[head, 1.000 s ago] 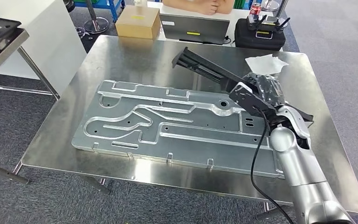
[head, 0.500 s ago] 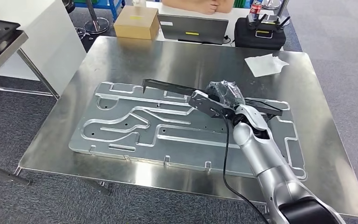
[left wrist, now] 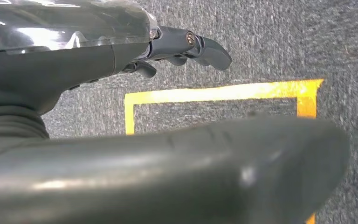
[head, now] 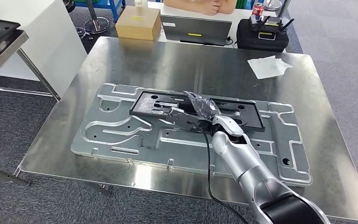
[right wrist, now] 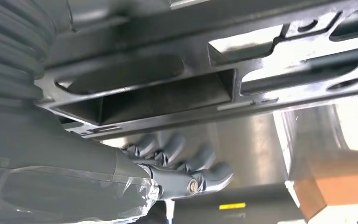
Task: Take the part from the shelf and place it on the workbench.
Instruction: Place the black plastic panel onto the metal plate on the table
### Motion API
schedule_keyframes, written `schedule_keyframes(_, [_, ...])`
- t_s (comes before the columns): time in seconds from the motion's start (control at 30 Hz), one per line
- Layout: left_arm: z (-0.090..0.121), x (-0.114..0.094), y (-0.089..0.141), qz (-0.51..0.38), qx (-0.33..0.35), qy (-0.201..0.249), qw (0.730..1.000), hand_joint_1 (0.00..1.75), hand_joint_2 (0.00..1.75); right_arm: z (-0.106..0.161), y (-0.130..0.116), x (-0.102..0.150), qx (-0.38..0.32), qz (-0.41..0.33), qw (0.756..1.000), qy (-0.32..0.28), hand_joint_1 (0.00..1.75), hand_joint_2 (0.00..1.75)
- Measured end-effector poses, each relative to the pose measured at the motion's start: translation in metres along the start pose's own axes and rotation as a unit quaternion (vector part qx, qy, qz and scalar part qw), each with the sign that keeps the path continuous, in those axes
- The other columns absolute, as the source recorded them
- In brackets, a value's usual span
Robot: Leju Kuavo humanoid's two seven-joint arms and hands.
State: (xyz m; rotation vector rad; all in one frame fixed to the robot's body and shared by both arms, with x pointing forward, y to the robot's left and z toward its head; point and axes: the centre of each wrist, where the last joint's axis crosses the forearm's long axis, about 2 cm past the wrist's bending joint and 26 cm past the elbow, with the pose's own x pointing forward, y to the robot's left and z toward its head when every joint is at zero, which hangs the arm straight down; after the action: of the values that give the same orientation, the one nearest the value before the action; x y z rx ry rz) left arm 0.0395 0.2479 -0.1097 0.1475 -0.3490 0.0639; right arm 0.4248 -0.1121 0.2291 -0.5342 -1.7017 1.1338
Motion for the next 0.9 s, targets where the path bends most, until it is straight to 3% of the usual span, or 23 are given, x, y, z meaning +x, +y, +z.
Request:
schedule_keyframes(0.47, [-0.001, 0.003, -0.001, 0.002, -0.006, 0.005, 1.0, 0.0, 0.0, -0.001, 0.0, -0.001, 0.007, -0.006, 1.0, 0.022, 0.0, 1.75])
schedule_keyframes(0.9, [-0.001, 0.003, -0.001, 0.004, -0.008, 0.0, 1.0, 0.0, 0.0, 0.014, -0.012, 0.015, 0.008, -0.18, 0.984, -0.013, 0.0, 1.75])
